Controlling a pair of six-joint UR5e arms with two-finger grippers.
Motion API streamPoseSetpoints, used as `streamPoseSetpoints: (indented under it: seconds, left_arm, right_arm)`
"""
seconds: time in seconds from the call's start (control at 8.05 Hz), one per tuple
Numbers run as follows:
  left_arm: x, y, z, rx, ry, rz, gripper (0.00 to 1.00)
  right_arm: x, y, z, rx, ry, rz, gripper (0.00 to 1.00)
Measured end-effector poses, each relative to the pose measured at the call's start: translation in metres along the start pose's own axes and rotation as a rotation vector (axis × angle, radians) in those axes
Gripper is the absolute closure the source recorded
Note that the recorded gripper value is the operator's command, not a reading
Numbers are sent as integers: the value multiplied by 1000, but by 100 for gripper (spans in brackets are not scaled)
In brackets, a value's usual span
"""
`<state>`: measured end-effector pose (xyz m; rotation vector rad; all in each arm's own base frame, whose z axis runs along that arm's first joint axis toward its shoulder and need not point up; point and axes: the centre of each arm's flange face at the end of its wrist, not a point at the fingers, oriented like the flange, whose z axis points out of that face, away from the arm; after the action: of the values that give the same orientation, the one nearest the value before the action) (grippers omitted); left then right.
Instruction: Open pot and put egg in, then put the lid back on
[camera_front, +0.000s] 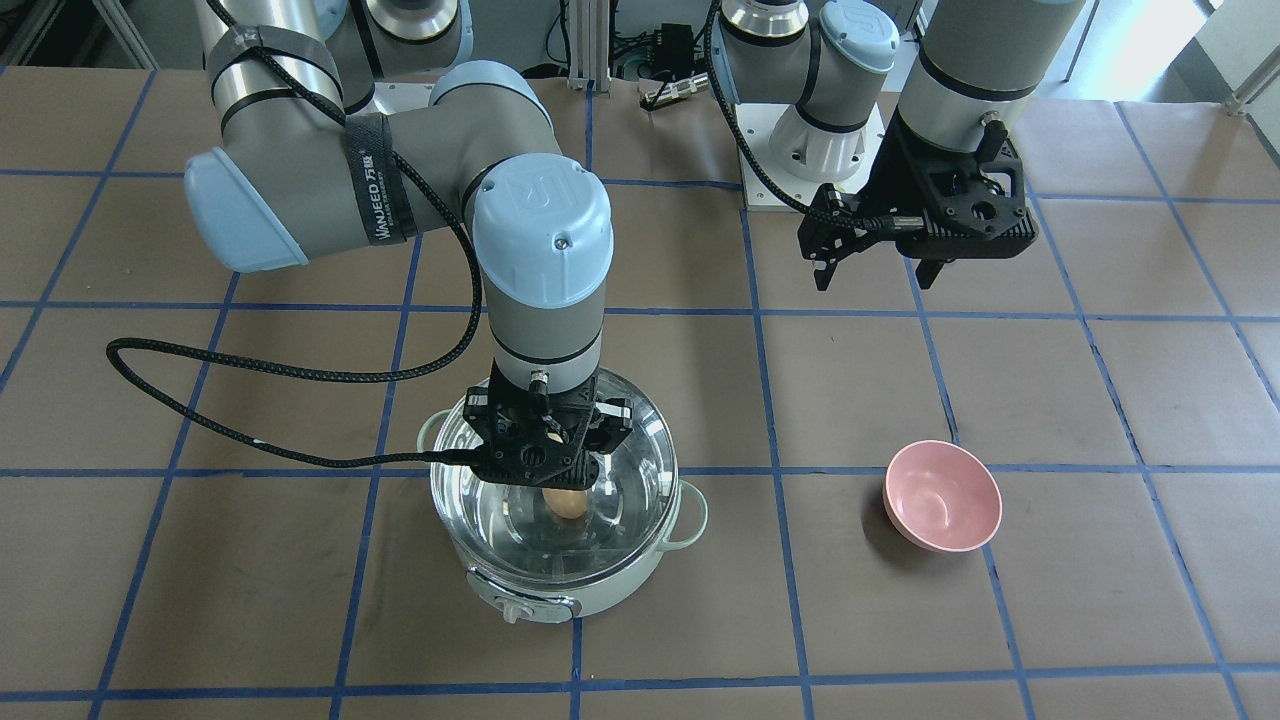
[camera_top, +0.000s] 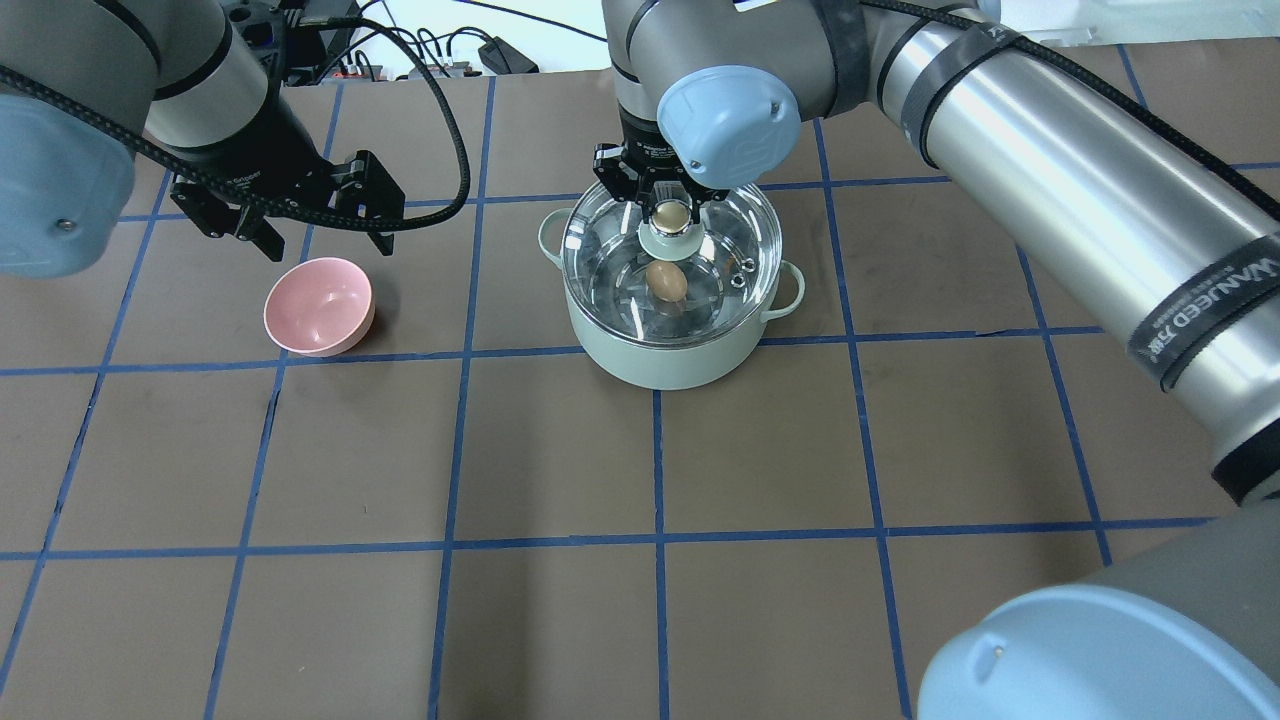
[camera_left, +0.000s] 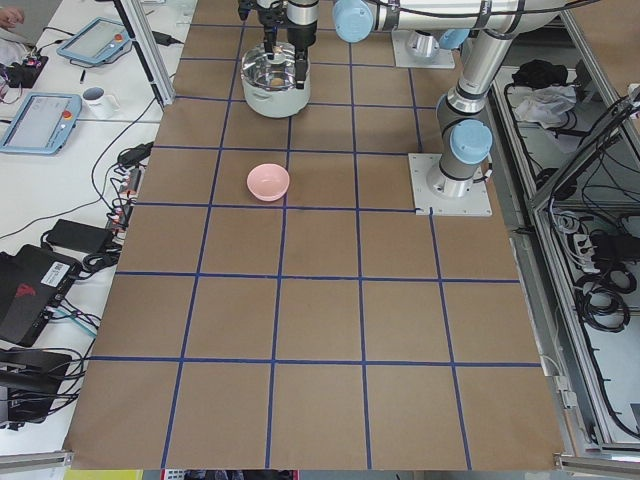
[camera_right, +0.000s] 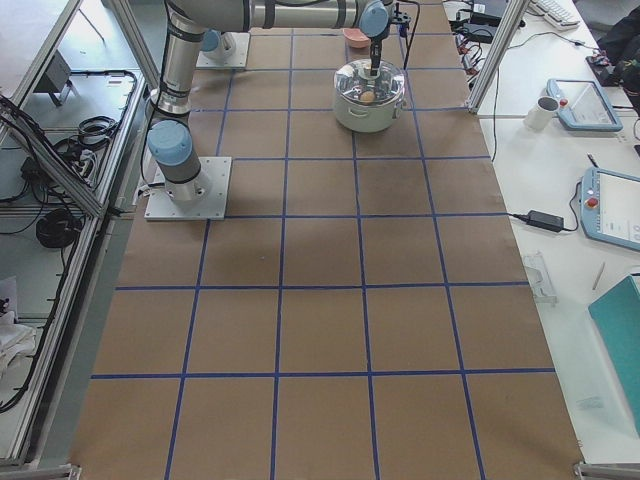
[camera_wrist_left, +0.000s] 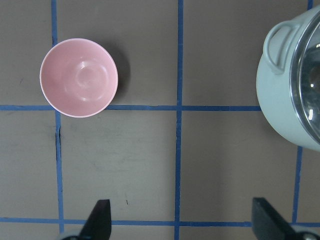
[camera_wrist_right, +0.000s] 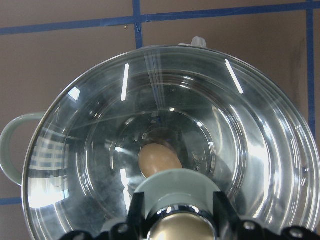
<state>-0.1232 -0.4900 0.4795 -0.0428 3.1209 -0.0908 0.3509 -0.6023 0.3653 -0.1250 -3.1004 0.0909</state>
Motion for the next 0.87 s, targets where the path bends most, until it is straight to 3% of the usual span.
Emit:
streamPoseSetpoints:
  seconds: [0.87]
  left_arm:
    - [-8, 0, 1, -11, -18, 14, 0]
  right_arm:
    - [-7, 2, 5, 11, -4, -41, 59]
